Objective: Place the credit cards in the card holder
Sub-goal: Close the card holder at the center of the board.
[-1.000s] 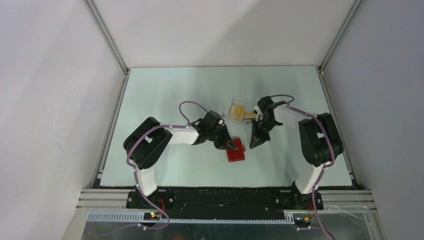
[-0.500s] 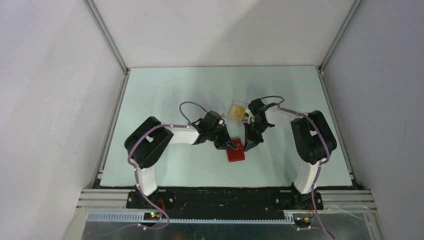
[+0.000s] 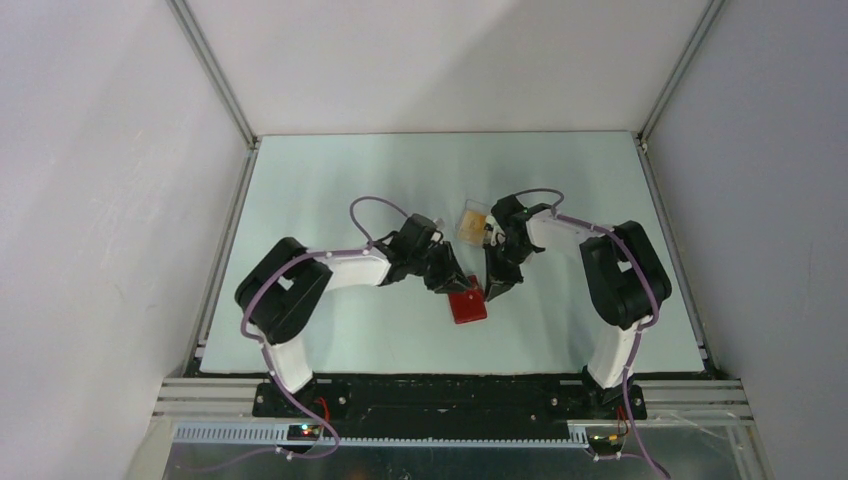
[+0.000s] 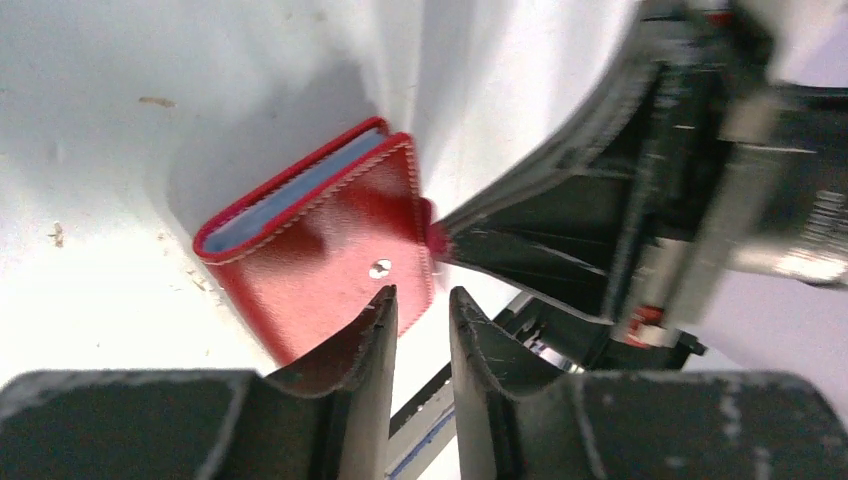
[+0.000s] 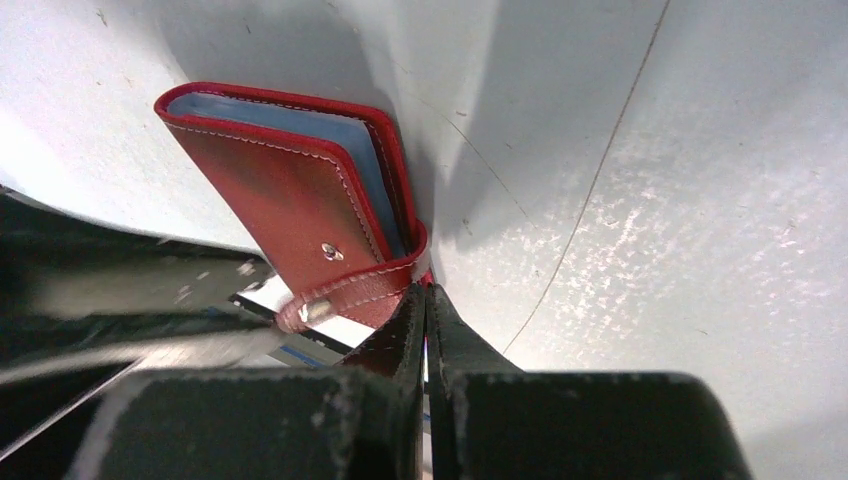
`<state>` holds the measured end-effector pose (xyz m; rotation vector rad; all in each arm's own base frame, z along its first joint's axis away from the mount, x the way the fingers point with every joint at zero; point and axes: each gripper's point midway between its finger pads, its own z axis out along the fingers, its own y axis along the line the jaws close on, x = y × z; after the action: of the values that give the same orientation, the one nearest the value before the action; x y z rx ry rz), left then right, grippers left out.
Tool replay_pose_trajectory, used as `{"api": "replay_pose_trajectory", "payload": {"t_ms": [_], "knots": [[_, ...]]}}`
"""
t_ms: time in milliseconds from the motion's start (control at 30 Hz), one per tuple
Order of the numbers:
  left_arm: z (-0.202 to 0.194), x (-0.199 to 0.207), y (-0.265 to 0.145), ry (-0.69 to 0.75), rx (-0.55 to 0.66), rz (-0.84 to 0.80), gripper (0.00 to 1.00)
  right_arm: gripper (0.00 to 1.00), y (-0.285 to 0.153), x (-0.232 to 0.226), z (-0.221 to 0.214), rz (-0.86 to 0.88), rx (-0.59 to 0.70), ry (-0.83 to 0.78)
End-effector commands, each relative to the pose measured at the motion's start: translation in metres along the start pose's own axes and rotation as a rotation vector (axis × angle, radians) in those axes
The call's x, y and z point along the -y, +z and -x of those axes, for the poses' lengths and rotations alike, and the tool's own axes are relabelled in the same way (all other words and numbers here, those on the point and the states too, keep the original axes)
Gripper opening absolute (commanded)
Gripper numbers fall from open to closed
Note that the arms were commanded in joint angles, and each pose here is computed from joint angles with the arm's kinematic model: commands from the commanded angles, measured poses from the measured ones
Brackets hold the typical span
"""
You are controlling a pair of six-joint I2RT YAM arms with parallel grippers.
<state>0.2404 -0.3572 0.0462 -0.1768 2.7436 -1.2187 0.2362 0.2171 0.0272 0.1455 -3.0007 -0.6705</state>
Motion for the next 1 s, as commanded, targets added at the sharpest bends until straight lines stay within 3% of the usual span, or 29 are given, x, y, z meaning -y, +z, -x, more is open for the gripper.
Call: {"api": "replay_pose_trajectory", "payload": {"t_ms": [0,233,467,967], "knots": [[0.015,0.04,-0.031,0.043,0.077,-0.116,0.32,0.0,0.001,-0.01,0.009,0.02,0.011,-0.013],[0.013,0.037,-0.025,0.048,0.061,-0.105,0.31,0.0,0.002,-0.01,0.007,0.02,0.004,-0.014],[0.002,0.009,-0.01,0.086,0.016,0.045,0.32,0.0,0.004,-0.009,0.006,0.019,-0.004,-0.013],[0.008,0.011,0.002,0.086,0.025,0.064,0.31,0.0,0.007,-0.012,0.003,0.023,-0.017,-0.021]]}}
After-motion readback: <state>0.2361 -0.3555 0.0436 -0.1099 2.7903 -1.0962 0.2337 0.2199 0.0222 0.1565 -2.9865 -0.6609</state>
